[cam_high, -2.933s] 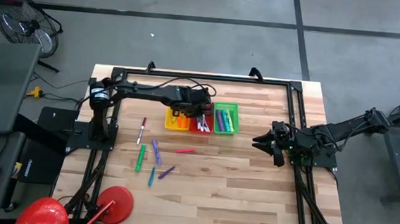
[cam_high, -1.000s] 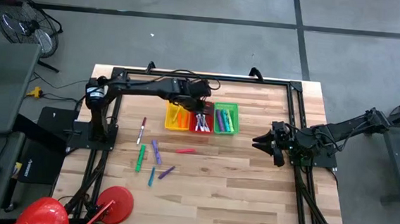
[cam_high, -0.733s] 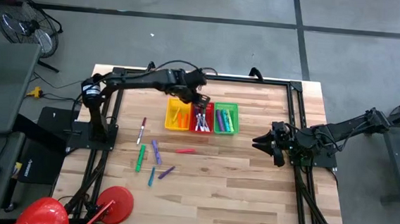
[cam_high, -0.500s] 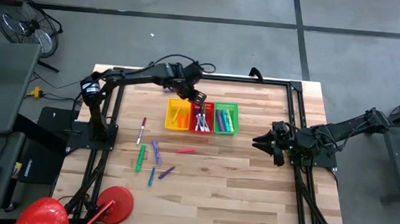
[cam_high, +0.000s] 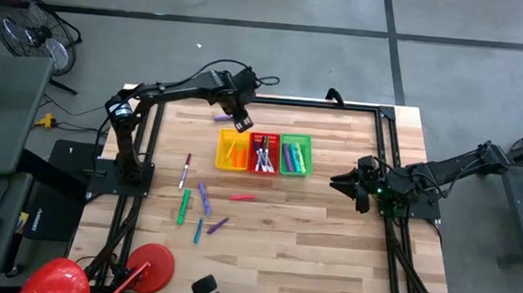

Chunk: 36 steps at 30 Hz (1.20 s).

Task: Pick & Place Markers
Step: Put the top purple highlighter into the green bin

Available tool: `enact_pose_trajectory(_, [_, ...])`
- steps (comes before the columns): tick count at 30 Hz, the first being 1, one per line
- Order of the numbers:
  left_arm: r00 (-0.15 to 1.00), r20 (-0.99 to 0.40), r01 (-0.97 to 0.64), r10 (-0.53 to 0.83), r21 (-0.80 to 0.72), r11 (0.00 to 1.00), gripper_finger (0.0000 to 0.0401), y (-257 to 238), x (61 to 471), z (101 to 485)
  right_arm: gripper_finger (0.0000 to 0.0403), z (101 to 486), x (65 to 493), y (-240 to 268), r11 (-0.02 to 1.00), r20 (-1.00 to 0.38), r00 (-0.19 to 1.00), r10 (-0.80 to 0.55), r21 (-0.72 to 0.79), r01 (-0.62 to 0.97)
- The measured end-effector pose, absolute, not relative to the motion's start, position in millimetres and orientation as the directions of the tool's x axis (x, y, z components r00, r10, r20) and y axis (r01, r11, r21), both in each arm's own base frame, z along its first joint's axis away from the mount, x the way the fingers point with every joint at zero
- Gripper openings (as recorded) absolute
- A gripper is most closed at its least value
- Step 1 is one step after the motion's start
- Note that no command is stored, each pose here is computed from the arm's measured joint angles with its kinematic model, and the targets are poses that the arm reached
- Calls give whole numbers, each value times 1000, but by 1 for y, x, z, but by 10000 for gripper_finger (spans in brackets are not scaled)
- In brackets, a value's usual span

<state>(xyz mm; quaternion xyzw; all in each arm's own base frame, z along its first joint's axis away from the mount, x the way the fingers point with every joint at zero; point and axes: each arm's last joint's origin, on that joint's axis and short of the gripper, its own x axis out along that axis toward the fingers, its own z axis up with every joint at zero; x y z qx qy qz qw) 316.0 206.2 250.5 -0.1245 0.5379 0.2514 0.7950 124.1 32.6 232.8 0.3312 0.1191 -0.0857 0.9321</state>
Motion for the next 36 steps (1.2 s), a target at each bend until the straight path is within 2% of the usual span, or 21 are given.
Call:
enact_pose_trajectory(4, [230,-942,-438,245,125,891,160,212,312,241,113,233,124,31,745,-273,953,-128,608,274])
enact_pose_trajectory(7, [133,-965,-399,227,157,903,203,217,304,229,113,233,124,30,729,-270,949,-160,616,298])
enact_pose_trajectory(12, [116,-976,-344,186,136,929,250,232,293,222,113,233,124,29,703,-265,944,-199,632,326])
enact_pose_trajectory(15, [159,-971,-324,177,118,939,253,243,288,223,113,233,124,29,699,-261,940,-220,630,339])
enact_pose_trajectory(28, [204,-963,-160,175,144,977,241,257,280,218,113,233,124,27,691,-254,932,-260,625,363])
enact_pose_trajectory(36, [131,-982,-151,133,113,982,241,263,283,191,113,233,124,27,692,-254,932,-260,624,363])
